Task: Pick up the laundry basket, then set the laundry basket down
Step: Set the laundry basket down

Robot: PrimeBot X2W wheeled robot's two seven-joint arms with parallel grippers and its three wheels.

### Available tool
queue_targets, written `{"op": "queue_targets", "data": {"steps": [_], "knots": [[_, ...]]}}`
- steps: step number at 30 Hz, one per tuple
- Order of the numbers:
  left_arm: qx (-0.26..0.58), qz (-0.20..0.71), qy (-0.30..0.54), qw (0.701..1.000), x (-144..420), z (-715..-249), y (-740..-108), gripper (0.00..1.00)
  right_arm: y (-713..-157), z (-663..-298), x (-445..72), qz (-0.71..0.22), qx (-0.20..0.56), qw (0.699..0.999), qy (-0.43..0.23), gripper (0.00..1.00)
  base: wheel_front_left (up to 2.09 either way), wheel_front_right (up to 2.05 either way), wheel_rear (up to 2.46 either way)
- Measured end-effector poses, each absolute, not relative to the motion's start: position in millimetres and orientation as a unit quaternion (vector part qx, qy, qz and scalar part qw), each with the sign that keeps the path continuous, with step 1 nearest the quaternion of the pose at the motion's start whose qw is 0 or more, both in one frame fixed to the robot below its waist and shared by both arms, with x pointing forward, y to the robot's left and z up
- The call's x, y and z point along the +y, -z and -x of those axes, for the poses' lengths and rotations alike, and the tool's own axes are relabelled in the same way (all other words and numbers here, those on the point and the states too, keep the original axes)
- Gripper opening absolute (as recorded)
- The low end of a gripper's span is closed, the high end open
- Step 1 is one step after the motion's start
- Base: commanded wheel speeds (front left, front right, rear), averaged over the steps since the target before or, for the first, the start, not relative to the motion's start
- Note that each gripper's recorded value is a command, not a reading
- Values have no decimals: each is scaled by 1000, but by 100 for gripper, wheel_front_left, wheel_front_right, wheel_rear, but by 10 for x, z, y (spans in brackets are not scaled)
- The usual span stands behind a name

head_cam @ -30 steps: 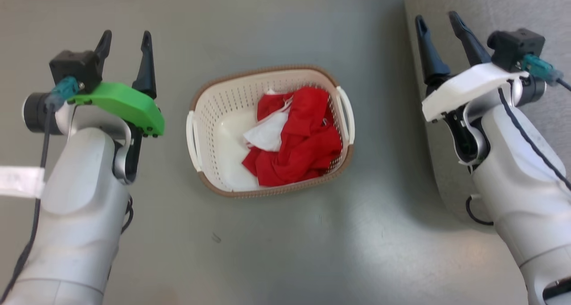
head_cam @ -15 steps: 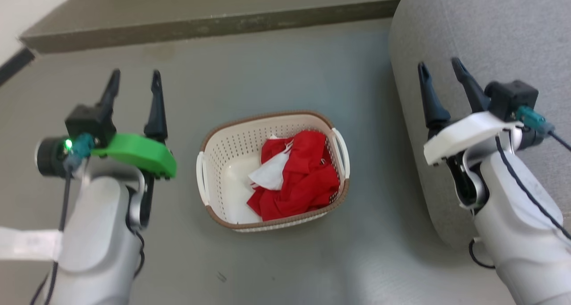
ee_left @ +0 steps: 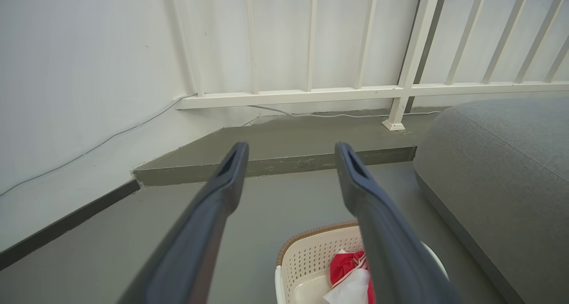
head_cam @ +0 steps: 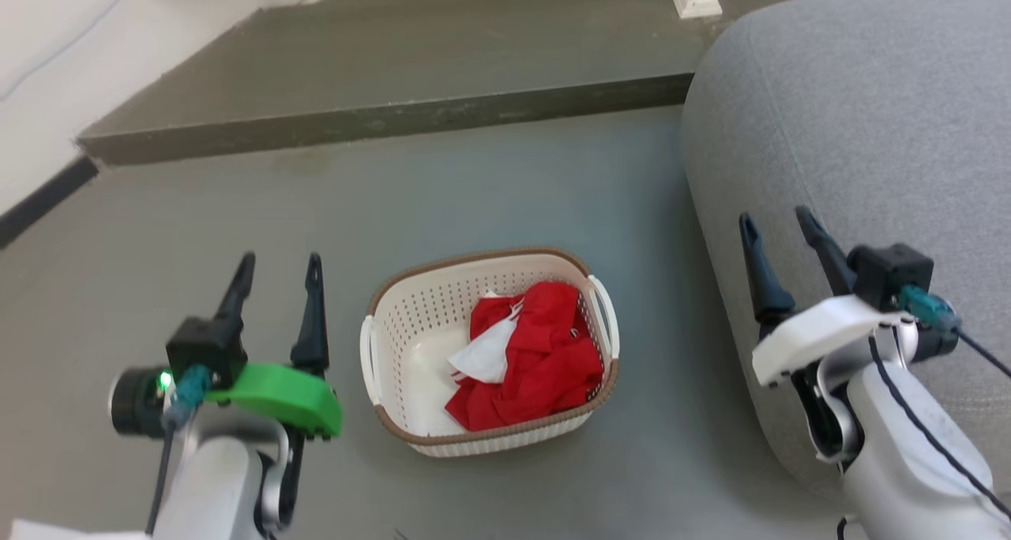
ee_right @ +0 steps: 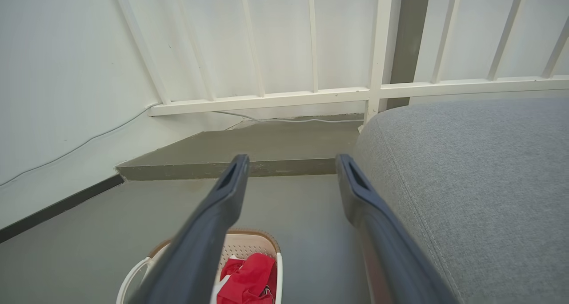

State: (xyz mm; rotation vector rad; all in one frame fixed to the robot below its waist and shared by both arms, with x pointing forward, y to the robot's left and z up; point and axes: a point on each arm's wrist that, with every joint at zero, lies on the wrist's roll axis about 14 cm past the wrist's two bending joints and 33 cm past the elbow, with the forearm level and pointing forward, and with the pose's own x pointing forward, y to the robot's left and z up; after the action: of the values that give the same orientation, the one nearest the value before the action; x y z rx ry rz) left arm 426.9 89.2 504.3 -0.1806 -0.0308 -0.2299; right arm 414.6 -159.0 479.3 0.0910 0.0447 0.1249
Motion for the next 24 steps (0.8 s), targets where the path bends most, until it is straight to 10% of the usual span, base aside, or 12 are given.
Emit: {"op": "queue_targets", "data": {"steps": [24], "knots": [[3, 92, 94, 991, 984, -3691, -4903, 100, -4643, -3691, -1631, -37, 39, 997, -46, 100, 0, 0, 0]]}}
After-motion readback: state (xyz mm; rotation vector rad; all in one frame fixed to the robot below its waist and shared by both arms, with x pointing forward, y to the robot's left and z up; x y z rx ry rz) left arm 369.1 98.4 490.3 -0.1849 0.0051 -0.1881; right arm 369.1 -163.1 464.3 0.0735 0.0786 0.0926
